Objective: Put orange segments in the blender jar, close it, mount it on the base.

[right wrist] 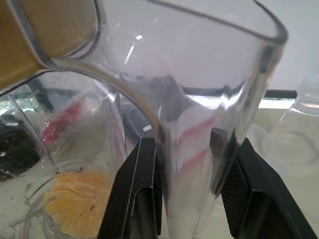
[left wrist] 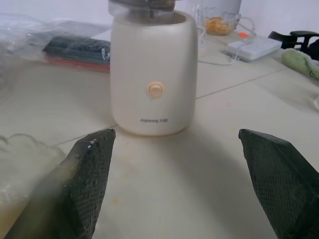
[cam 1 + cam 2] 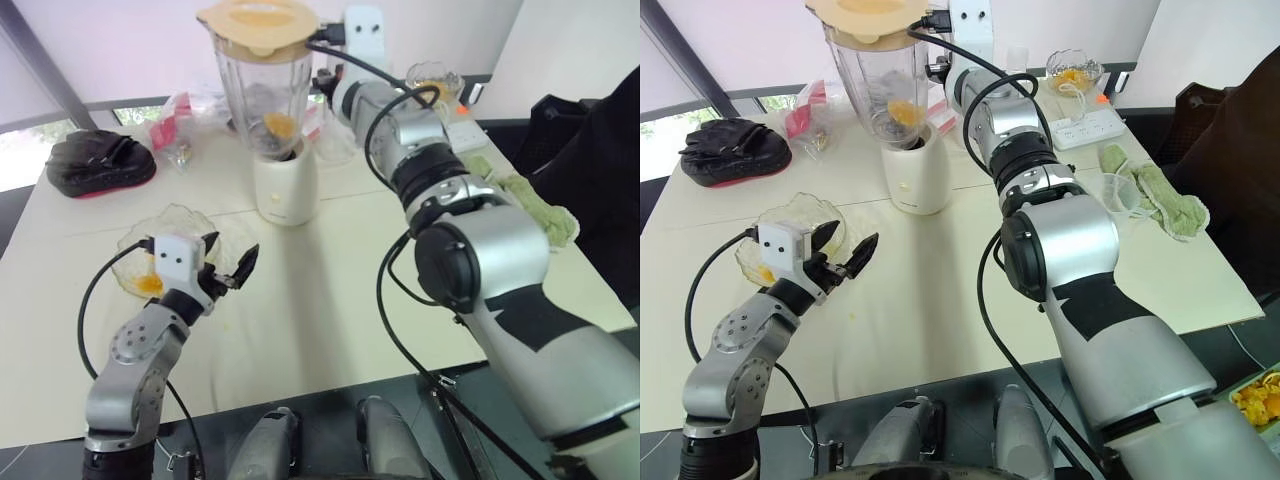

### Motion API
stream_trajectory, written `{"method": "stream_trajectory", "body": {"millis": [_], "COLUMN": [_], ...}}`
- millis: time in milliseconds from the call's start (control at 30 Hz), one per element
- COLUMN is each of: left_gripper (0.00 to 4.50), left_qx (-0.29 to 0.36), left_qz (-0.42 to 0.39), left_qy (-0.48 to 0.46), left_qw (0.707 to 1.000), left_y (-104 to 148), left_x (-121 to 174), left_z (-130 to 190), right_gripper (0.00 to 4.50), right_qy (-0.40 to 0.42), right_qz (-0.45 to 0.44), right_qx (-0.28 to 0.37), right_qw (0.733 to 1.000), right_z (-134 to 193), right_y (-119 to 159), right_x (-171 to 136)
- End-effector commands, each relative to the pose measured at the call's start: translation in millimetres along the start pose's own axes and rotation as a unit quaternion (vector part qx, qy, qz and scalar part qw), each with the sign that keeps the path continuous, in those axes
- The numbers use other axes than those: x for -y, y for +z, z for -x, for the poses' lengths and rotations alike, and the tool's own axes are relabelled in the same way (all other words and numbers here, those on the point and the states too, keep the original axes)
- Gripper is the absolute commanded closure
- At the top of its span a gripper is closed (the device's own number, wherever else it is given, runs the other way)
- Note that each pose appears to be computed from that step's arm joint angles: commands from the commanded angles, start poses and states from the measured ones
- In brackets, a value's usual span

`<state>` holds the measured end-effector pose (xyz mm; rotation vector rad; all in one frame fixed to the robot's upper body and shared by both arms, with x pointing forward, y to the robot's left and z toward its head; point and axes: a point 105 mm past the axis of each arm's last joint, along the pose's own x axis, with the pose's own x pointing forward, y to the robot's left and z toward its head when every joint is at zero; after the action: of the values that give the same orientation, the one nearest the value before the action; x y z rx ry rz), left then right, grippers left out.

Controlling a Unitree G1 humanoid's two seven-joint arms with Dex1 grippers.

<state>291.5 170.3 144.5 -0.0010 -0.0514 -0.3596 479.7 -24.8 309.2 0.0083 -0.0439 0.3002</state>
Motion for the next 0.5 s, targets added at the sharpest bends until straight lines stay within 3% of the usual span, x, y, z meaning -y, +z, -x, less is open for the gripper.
{"method": "stream_trajectory", "body": {"millis": [33,300,500], "left_gripper": [0.39,0.39,0.39], "left_qx": [0.017,0.014,0.012], "left_qz": [-0.013,-0.017,-0.021], "left_qy": [-0.009,-0.021,-0.026], "left_qw": [1.000,1.000,0.999], "left_y": [10.6,10.7,11.6], "left_x": [4.8,5.9,5.3], "left_z": [2.6,-1.9,-4.4], "right_gripper": [3.56,3.56,3.56], "right_qy": [-0.010,-0.039,-0.033], "right_qz": [0.016,0.023,0.009], "right_qx": [0.042,0.042,0.029], "right_qw": [0.999,0.998,0.999], "right_z": [3.1,5.1,3.6], "right_y": [29.7,28.8,20.0], "right_x": [7.7,29.4,24.3]}}
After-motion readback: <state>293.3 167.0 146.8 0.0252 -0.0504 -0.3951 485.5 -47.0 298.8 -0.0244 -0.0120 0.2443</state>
